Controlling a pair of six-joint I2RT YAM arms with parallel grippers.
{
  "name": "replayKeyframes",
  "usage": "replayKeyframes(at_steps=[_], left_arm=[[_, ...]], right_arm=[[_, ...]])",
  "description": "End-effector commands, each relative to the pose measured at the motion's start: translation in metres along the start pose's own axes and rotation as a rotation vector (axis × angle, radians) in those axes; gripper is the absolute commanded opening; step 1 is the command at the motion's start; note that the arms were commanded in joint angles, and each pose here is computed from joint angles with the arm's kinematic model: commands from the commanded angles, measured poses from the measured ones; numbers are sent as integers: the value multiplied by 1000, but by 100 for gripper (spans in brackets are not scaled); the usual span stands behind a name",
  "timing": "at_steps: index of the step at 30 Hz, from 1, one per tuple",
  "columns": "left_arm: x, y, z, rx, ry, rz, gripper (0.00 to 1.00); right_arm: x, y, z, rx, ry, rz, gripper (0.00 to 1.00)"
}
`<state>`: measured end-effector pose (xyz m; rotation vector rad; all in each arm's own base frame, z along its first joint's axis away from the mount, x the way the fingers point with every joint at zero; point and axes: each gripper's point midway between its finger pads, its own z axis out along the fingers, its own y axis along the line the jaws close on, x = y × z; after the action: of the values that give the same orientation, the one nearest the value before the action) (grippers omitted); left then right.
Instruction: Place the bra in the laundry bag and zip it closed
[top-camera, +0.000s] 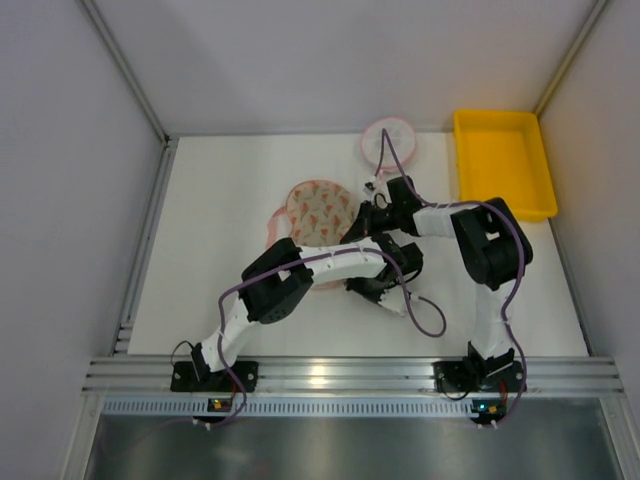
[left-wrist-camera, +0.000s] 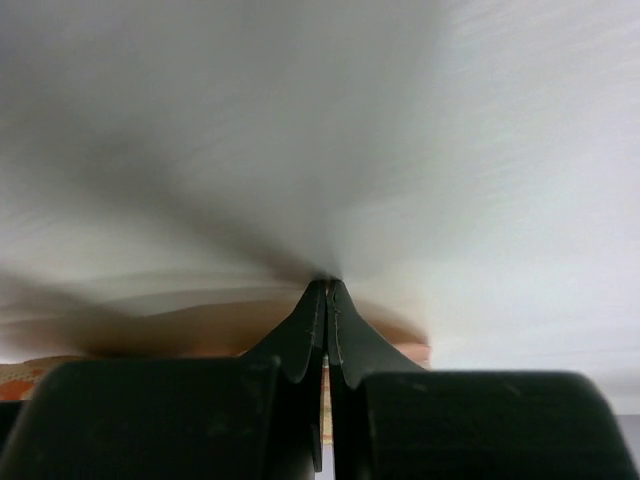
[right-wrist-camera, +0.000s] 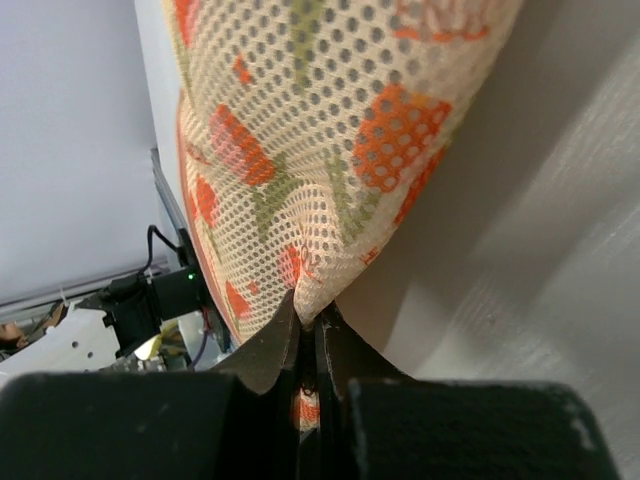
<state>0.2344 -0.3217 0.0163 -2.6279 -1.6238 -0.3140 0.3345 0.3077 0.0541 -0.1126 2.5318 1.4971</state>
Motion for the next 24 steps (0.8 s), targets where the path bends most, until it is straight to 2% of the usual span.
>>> replayKeyframes(at_steps=[1, 6, 11, 12, 13, 15, 16, 18, 22, 24], left_arm=[[-17, -38, -23, 88, -97, 10, 0], [-19, -60, -24, 154, -115, -19, 0], [-19, -58, -25, 140, -121, -57, 0], [-21, -53, -24, 126, -129, -67, 0], [-22, -48, -24, 111, -136, -78, 0], [-25, -35, -26, 73, -153, -102, 0], [-25, -31, -27, 66, -158, -111, 0], [-27, -22, -29, 54, -171, -122, 0], [-26, -11, -32, 25, -181, -119, 0], [-26, -8, -31, 21, -177, -119, 0]], right_arm=[[-27, 2, -3, -12, -47, -81, 0], [-36, 2, -1, -4, -46, -108, 0], [-38, 12, -1, -34, -19, -143, 1], [-38, 16, -3, -33, -6, -155, 10], [-35, 15, -6, -22, 10, -146, 30], [-32, 22, -15, -23, 17, -179, 46], [-27, 22, -20, -12, 32, -165, 61], [-25, 20, -33, 3, 35, -182, 72], [-5, 6, -50, 45, 82, -136, 76], [9, 1, -53, 44, 110, -122, 72]])
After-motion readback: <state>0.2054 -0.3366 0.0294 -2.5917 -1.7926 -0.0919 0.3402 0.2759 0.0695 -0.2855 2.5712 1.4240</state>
